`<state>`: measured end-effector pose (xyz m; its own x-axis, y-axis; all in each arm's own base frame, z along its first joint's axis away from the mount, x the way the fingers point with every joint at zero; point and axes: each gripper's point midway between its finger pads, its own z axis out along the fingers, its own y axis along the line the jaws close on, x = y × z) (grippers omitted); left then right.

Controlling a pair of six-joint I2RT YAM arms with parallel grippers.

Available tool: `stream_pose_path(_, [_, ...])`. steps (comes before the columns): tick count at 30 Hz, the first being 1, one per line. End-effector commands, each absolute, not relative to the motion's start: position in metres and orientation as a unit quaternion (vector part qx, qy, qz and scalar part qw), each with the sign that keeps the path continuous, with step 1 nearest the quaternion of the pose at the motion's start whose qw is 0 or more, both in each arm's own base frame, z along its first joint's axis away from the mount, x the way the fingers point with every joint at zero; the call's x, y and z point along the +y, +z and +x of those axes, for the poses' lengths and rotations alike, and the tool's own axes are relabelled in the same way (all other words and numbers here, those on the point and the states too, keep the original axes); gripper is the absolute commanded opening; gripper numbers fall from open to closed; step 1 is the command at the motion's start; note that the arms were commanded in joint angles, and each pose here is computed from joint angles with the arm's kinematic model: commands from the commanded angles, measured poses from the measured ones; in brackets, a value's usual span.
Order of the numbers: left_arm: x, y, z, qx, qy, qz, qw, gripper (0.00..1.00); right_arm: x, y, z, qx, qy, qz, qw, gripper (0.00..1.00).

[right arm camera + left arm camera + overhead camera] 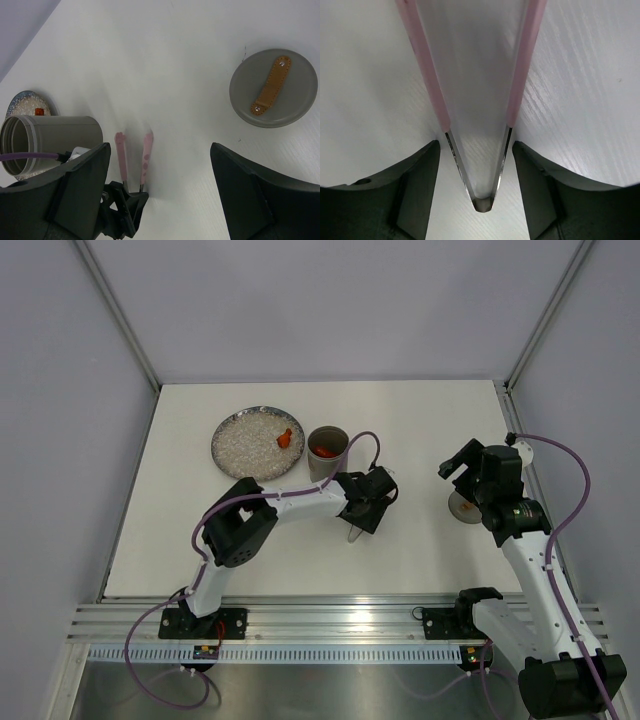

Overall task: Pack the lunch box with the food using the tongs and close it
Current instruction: Pick up the clamp at the center of the board.

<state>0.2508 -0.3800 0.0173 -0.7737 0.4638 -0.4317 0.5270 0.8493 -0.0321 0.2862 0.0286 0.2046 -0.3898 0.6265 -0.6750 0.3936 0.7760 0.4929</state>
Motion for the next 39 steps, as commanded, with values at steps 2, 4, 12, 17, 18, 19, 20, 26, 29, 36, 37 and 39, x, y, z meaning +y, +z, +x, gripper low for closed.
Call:
stream_pose_path(2, [-0.383,0.012,0.249,0.953,-0.080,0.210,0.204,0.60,0.029,0.220,0.289,0.813,0.138,0.306,0.476,0.89])
stream_pose_path(4, [-0.384,0.011,0.249,0.955,-0.081,0.203,0.202,0.59,0.029,0.221,0.289,0.813,0.138,0.306,0.477,0.89])
stream_pose_path(12, [-0.375,0.004,0.246,0.964,-0.055,0.177,0.192,0.56,0.030,0.222,0.292,0.812,0.141,0.304,0.477,0.89])
stream_pose_path(17, [-0.374,-0.001,0.238,0.967,-0.054,0.171,0.184,0.54,0.031,0.221,0.293,0.812,0.145,0.304,0.476,0.89])
stream_pose_path(18, [-0.373,-0.002,0.236,0.967,-0.053,0.170,0.182,0.53,0.032,0.221,0.293,0.812,0.146,0.305,0.475,0.89])
stream_pose_path(19, [-0.373,-0.005,0.234,0.968,-0.051,0.172,0.178,0.53,0.032,0.220,0.293,0.813,0.145,0.304,0.475,0.89])
stream_pose_path(20, [-0.373,-0.006,0.232,0.968,-0.049,0.171,0.176,0.53,0.032,0.221,0.293,0.813,0.146,0.304,0.475,0.89])
stream_pose_path(26, [-0.370,-0.010,0.228,0.969,-0.040,0.173,0.173,0.57,0.031,0.226,0.291,0.810,0.146,0.305,0.480,0.89])
stream_pose_path(29, [-0.367,-0.009,0.226,0.968,-0.042,0.175,0.174,0.57,0.032,0.228,0.290,0.808,0.150,0.307,0.479,0.89])
stream_pose_path(36, [-0.367,-0.001,0.228,0.965,-0.043,0.185,0.183,0.09,0.033,0.231,0.285,0.804,0.160,0.310,0.482,0.89])
stream_pose_path(37, [-0.368,0.005,0.230,0.963,-0.046,0.187,0.189,0.06,0.032,0.232,0.284,0.804,0.157,0.311,0.482,0.89])
stream_pose_path(39, [-0.369,0.011,0.230,0.961,-0.052,0.192,0.193,0.00,0.032,0.234,0.283,0.803,0.157,0.310,0.485,0.89])
